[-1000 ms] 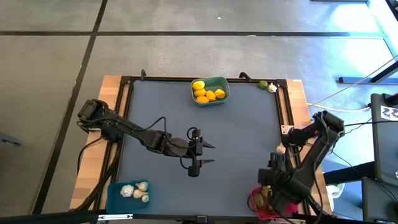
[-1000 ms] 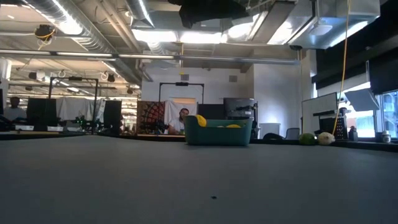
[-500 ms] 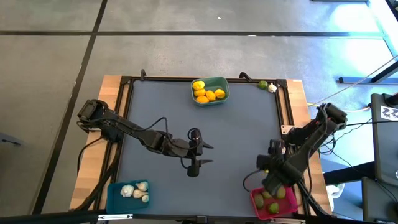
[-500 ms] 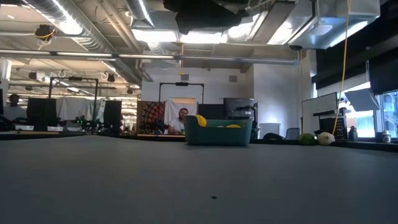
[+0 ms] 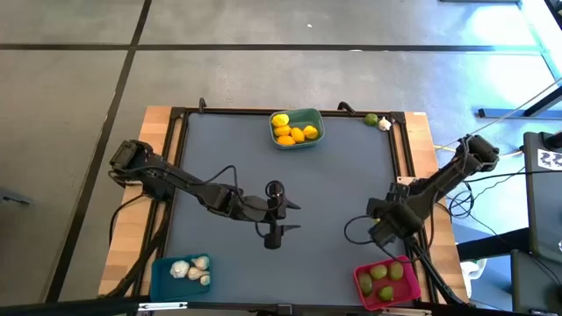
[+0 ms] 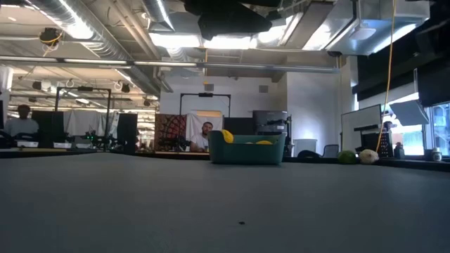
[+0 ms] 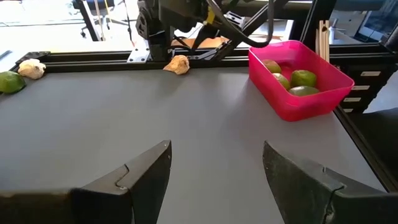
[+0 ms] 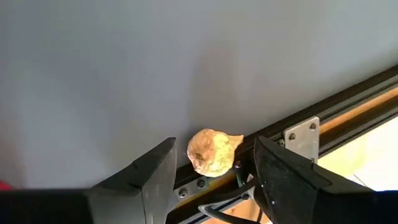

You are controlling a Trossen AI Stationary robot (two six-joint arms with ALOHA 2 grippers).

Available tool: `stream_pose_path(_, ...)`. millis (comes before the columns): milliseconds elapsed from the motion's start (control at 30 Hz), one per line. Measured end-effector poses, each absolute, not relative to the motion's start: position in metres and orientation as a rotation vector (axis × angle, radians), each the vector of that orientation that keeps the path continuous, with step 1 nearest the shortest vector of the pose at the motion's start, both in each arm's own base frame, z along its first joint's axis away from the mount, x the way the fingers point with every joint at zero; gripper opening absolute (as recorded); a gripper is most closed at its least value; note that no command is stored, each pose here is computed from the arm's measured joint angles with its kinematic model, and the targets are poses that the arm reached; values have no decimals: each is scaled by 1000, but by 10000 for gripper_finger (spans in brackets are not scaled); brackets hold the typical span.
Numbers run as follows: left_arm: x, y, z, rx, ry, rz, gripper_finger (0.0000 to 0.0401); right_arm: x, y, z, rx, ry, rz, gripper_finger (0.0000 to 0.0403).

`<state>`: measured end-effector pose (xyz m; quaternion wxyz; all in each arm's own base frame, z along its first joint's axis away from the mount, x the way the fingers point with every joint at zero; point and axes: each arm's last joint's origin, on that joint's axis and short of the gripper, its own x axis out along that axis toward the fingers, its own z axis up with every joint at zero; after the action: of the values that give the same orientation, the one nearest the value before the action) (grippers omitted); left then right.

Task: Sort produce into baskets
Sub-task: Put the white garlic into the blue bin

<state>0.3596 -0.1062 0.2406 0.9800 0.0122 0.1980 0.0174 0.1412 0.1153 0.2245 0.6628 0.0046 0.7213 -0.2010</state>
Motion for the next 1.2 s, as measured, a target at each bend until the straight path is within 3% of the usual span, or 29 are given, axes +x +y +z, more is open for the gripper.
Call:
stream_pose_path(533,360,-104,241,7,399,45,249,144,117,221,53,1665,-399,216)
stream_pose_path(900,360,-104,240,7,400,45,249,156,84,205,102,1756,-449,308)
stream_pose_path(1200,360,-104,240,11,401,44,249,167,59,183,145,1840,-407,299)
